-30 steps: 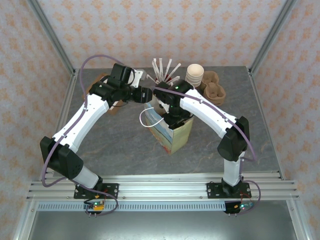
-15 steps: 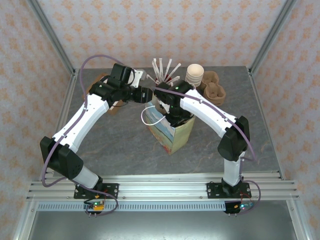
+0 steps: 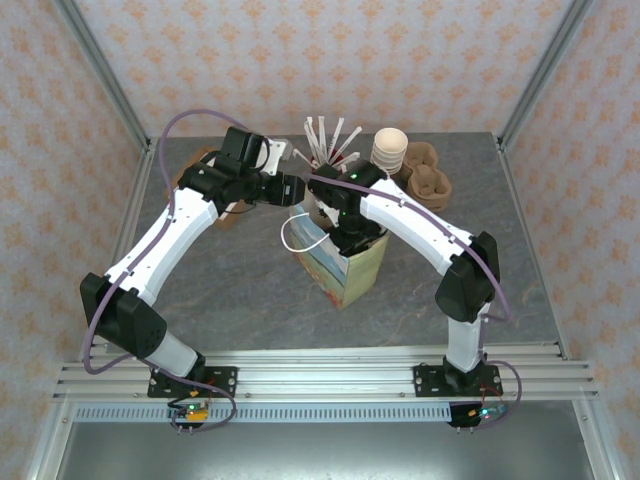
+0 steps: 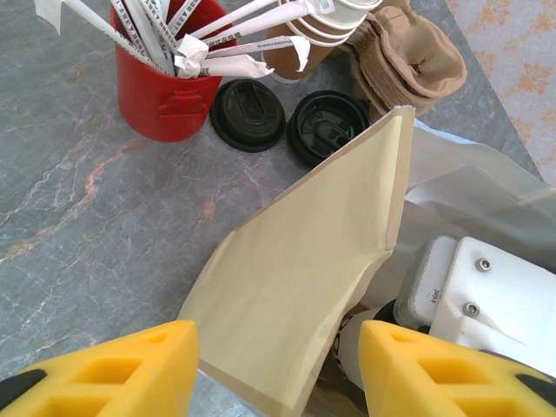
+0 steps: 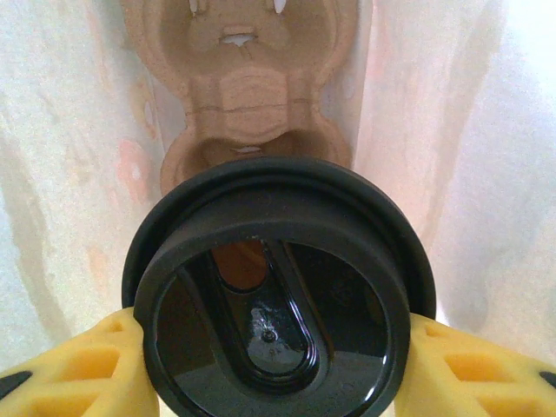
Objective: Pack the takeout coffee
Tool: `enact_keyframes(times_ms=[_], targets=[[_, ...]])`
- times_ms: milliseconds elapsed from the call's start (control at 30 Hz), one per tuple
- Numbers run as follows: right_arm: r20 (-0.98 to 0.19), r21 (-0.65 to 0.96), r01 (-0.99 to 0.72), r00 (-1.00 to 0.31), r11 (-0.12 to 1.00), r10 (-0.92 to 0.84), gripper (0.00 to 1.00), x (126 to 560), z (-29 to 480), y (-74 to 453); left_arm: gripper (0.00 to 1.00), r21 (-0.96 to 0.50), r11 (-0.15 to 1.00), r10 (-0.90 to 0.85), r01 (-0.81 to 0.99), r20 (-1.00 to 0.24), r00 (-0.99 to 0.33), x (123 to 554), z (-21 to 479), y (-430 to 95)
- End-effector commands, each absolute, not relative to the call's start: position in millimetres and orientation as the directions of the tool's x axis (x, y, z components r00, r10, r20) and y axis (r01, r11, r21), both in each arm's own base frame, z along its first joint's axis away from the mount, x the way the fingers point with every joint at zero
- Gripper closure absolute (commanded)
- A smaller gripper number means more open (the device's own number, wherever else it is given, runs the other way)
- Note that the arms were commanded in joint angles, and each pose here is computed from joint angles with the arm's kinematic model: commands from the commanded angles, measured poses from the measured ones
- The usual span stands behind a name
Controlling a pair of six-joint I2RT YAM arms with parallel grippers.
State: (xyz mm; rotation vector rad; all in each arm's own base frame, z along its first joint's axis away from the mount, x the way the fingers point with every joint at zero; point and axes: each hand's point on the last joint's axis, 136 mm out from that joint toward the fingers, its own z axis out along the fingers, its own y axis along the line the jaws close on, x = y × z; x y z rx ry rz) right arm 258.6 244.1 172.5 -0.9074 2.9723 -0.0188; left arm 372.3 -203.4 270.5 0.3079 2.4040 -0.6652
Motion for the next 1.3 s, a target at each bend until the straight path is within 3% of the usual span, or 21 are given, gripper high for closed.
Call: enact_keyframes(times_ms=[0,1267], targets=[[-0.020,0.004,-0.567,-0.823,0.824,-0.567,0.56,252,172,243,0.48,-0.370,0.850,0.060,0.375,-0.639,-0.767,369,279,-201],[0.071,-0.036,-0.560,-0.827,0.828,-0.557,0.57,247,139,233,0.48,-0.367,0.852,0.064,0.374,-0.635,-0.770,365,277,-199]])
